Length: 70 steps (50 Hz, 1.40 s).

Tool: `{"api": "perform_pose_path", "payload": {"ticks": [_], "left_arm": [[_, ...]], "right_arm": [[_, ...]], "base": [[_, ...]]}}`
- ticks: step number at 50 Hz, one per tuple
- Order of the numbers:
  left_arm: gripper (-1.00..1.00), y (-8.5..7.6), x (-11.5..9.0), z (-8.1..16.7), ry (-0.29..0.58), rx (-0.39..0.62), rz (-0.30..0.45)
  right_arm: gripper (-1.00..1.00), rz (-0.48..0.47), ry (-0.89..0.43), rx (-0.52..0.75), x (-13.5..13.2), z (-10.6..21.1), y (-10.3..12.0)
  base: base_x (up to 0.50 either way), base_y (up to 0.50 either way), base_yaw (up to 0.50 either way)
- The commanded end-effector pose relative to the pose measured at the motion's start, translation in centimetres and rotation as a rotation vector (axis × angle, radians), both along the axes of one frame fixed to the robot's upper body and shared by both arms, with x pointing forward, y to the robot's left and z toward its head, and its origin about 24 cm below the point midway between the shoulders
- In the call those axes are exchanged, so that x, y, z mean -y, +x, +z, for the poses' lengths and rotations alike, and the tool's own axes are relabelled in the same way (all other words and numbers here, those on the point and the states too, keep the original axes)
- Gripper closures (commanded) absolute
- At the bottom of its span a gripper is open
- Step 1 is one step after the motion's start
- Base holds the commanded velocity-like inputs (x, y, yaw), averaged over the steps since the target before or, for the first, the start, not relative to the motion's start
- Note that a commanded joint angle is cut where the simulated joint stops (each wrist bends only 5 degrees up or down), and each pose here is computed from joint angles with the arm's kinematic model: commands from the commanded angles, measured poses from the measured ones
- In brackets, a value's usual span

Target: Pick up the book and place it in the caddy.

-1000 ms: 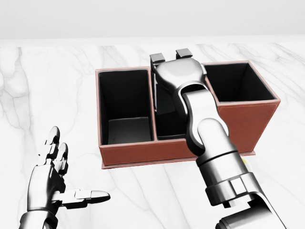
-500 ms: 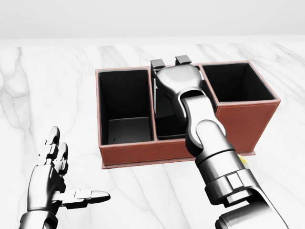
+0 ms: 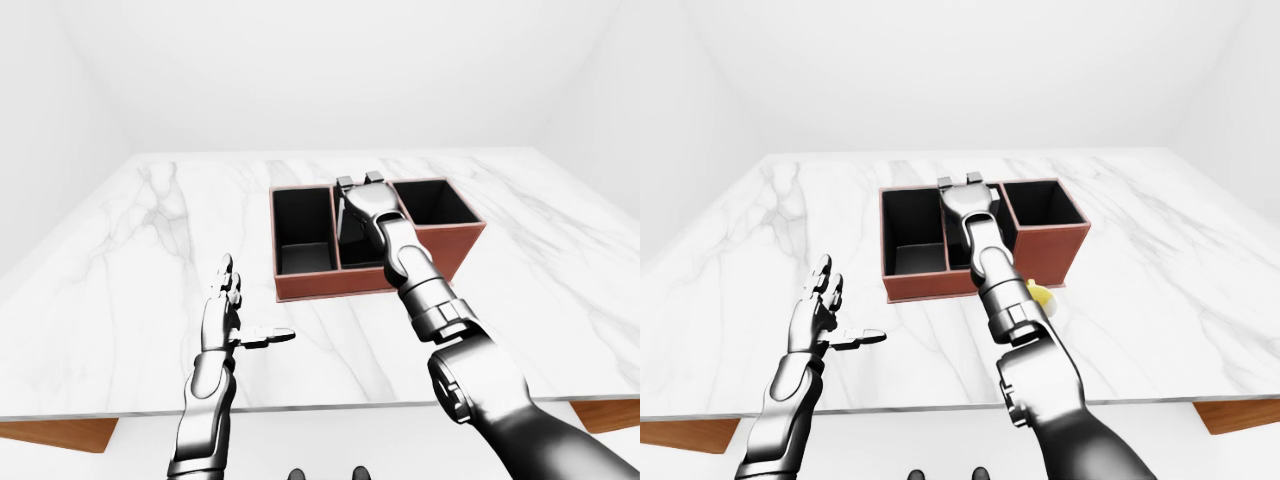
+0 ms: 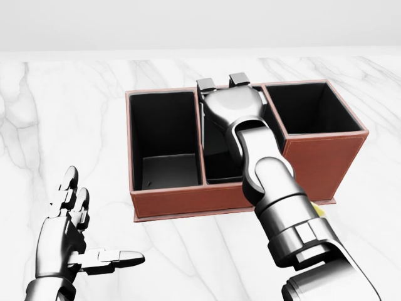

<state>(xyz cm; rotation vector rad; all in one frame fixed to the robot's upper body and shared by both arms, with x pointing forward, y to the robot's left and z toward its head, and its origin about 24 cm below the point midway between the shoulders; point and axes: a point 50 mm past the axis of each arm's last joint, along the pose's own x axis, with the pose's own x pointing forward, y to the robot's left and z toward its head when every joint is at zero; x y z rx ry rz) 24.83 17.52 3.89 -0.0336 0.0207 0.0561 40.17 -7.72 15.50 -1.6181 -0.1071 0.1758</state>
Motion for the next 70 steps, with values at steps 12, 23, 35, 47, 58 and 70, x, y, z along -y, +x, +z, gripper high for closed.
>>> {"api": "perform_pose_path", "payload": {"ticks": [12, 23, 35, 47, 58, 70], "left_arm": [[-1.0, 0.0, 0.0, 0.0, 0.0, 0.0, 0.0], [-1.0, 0.0, 0.0, 0.0, 0.001, -0.001, 0.0], [-1.0, 0.0, 0.0, -0.1, 0.001, -0.001, 0.0], [-1.0, 0.0, 0.0, 0.0, 0.001, -0.001, 0.001], [-1.0, 0.1, 0.0, 0.0, 0.001, -0.001, 0.001], [-1.0, -0.1, 0.0, 0.0, 0.002, 0.0, 0.0]], "right_arm": [[1.0, -0.006, -0.105, 0.116, -0.1, 2.0, 0.2], [1.0, -0.023, -0.132, 0.119, 0.4, 2.4, 0.0], [1.0, -0.019, -0.13, 0.11, 0.2, 2.1, -0.1], [1.0, -0.015, -0.114, 0.085, 0.2, 0.8, -0.2], [1.0, -0.015, -0.102, 0.084, 0.3, 0.5, -0.1], [1.0, -0.025, -0.108, 0.069, 0.8, -0.4, -0.1]], "base": [[0.0, 0.0, 0.0], [0.0, 0.0, 0.0], [0.0, 0.0, 0.0], [0.0, 0.0, 0.0], [0.0, 0.0, 0.0], [0.0, 0.0, 0.0]]}}
